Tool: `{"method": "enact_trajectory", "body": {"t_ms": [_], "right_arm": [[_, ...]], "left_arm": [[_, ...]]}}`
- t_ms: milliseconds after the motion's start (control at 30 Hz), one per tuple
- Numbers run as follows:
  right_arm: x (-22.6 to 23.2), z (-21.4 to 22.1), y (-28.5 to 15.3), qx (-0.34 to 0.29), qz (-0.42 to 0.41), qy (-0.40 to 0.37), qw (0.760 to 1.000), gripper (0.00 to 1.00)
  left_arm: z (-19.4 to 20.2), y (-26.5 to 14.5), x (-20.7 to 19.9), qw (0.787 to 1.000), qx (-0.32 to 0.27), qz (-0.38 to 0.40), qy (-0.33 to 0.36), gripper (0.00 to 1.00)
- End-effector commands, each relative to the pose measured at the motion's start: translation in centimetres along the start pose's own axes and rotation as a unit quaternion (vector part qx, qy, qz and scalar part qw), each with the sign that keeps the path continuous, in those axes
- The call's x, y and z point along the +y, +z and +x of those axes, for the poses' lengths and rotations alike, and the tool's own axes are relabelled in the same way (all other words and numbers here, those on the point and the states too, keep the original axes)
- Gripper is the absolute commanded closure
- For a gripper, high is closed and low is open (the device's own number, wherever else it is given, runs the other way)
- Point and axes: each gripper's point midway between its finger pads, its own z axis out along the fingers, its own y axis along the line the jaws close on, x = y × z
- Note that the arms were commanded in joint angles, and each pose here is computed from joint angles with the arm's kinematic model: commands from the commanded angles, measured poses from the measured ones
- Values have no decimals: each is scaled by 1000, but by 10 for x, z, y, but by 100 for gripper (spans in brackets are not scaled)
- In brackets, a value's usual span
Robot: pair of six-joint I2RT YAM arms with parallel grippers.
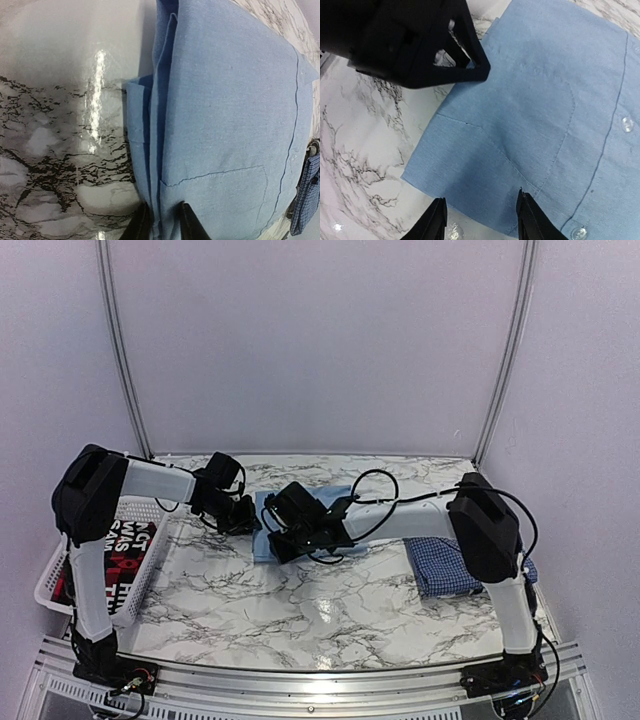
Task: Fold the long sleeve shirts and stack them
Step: Smooth out the square-folded shirt at the center of the board, then pick up the square-folded shirt from the center of the board.
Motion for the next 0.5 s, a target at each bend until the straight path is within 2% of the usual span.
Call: {"method": "enact_trajectory", "body": {"t_ms": [0, 100, 167, 300, 467], "right_arm": [[-11, -56, -50, -62, -13, 27, 998, 55], [-47, -62, -60, -71, 7, 49, 996, 51], [-73, -57, -62, -66, 25, 64, 995, 51], [-116, -39, -64, -56, 53, 91, 993, 54], [-142, -11, -64, -42, 82, 106, 990, 62]], "left_arm": [[29, 15, 28, 997, 47, -53, -16, 85], [24, 13, 24, 998, 39, -47, -16, 96], [20, 8, 22, 998, 30, -45, -16, 100], [10, -5, 19, 999, 12, -36, -14, 100], [2, -19, 17, 1000, 2, -24, -10, 100]]}}
